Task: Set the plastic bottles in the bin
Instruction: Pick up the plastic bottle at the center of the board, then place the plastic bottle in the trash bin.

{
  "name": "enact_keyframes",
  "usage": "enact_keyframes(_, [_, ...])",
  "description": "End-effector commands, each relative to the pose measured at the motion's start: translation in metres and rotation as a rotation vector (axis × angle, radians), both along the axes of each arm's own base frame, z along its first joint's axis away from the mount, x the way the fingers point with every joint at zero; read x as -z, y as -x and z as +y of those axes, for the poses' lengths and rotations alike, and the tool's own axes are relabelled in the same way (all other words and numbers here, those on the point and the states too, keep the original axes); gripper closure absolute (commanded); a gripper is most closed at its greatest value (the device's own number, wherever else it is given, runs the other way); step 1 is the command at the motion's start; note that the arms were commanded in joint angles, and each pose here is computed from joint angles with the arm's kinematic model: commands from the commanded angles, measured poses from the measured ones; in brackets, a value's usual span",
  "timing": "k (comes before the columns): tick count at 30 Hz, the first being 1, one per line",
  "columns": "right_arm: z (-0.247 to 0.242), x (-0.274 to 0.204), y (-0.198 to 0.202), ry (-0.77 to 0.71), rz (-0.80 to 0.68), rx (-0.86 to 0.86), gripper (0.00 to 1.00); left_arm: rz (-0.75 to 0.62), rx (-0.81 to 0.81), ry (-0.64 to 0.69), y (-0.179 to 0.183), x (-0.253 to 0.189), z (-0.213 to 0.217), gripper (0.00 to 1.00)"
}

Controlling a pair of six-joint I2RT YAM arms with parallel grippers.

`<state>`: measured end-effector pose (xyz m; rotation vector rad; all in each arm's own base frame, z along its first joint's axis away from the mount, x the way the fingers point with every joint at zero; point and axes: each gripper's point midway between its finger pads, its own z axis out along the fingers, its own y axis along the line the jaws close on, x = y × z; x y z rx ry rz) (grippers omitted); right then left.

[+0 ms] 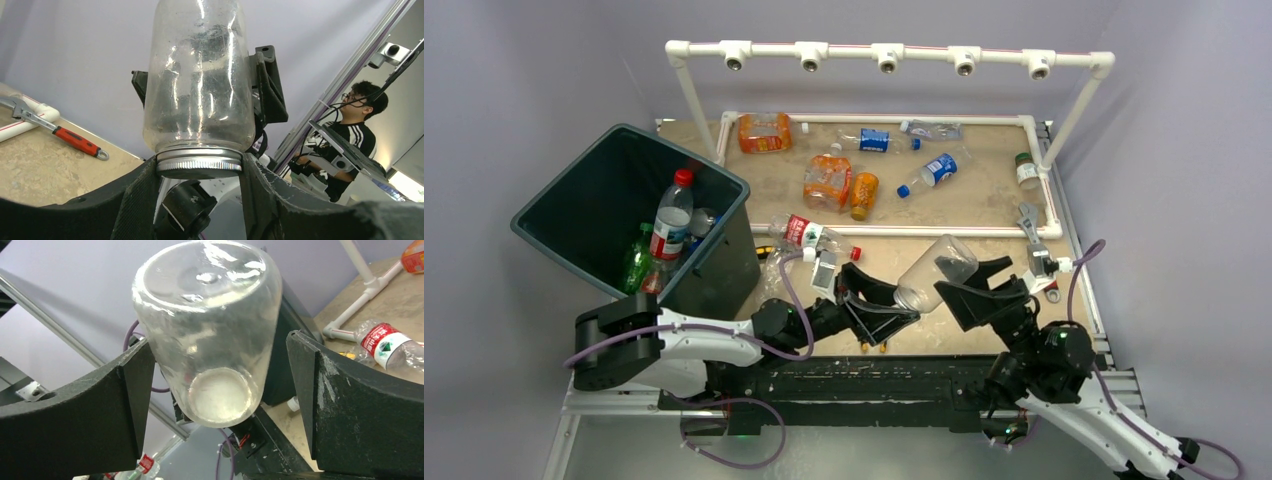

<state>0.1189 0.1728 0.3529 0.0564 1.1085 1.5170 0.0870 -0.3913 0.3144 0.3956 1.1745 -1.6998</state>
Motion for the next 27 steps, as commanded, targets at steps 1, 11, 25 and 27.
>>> enact_keyframes(1, [-0.012, -0.020, 0.002, 0.050, -0.038, 0.057, 0.01, -0.055, -0.032, 0.054, -0.001, -0.038, 0.002, 1.00])
enact_keyframes(11, [-0.029, -0.056, 0.028, 0.172, -0.195, 0.079, 0.01, -0.137, -0.197, -0.141, -0.031, -0.081, -0.018, 1.00])
enact_keyframes(25, [-0.042, -0.061, 0.042, 0.187, -0.253, 0.091, 0.01, -0.054, -0.621, -0.319, -0.083, -0.168, 0.078, 1.00])
enact_keyframes(27, [-0.039, -0.057, 0.039, 0.189, -0.248, 0.089, 0.01, 0.004, -0.730, -0.348, -0.093, -0.171, 0.111, 1.00])
